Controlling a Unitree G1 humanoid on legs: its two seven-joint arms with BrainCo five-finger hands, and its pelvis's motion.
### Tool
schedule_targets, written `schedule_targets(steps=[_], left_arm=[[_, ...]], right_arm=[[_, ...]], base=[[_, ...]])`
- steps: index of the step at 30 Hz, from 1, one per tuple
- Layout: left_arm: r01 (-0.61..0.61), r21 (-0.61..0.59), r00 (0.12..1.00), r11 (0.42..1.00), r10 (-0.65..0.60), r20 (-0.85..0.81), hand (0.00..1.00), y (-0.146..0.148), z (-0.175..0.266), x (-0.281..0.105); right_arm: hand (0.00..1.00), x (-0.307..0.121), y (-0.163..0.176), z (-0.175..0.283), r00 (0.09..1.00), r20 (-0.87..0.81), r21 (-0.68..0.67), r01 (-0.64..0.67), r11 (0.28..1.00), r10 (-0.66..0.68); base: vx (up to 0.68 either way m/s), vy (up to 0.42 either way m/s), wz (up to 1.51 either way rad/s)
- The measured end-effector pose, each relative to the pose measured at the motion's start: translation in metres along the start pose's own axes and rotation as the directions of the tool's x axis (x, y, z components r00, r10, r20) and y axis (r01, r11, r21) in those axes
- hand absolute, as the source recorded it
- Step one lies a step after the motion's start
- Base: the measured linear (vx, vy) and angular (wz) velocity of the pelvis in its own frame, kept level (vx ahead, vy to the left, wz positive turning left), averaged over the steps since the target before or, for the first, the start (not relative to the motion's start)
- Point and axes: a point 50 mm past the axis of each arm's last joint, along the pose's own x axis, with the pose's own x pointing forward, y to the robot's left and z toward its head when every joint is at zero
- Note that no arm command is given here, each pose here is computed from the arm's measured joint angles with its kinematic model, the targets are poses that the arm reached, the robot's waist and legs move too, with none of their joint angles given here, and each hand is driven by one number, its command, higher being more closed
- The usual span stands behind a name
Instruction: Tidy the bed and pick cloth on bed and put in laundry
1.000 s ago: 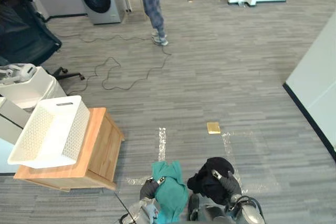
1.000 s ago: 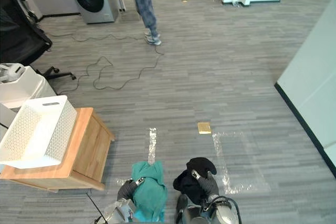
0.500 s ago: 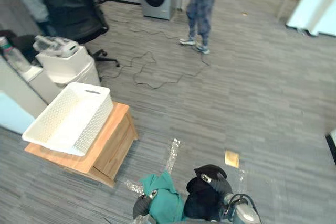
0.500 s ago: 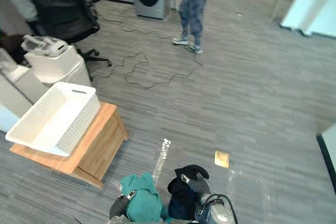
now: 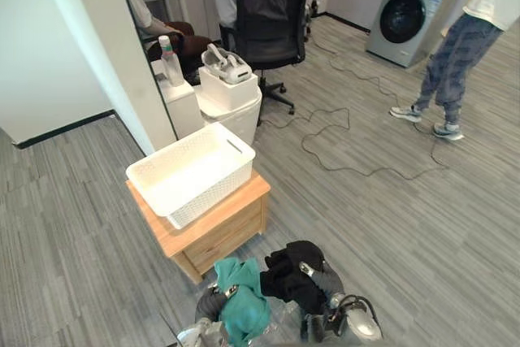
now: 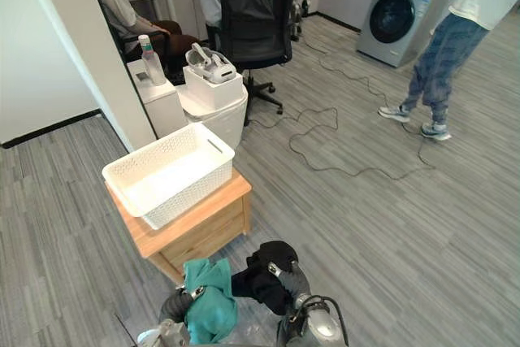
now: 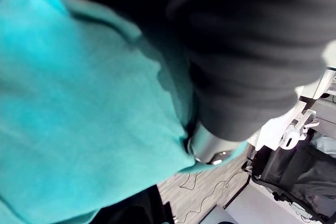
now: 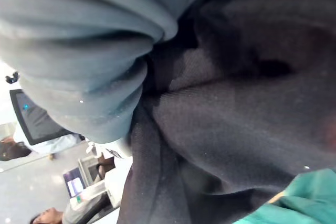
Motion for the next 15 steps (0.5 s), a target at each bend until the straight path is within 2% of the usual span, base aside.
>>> schedule_targets(steps=[4,8,15], left_arm=[[0.075,-0.074,0.997,0.994,-0.074,0.016,1.0,-0.027,0.0,0.009],[0.093,-0.089,0.996,0.992,-0.093,-0.002,1.0,-0.034,-0.003,0.009],[0.122,-0.09,0.992,0.989,-0.119,0.037,1.0,-0.039,0.006,0.008]], right_arm=[[1.0,0.003,-0.009,0.011,0.999,0.028,-0.03,0.03,0.999,-0.029],[1.0,0.006,-0.006,0.012,0.999,0.033,-0.031,0.013,0.999,-0.012],[1.0,0.008,0.0,0.012,0.999,0.029,-0.051,-0.02,0.999,0.022]], base=[[0.32,-0.311,0.43],[0.31,-0.204,-0.29],[0.34,-0.005,-0.07]])
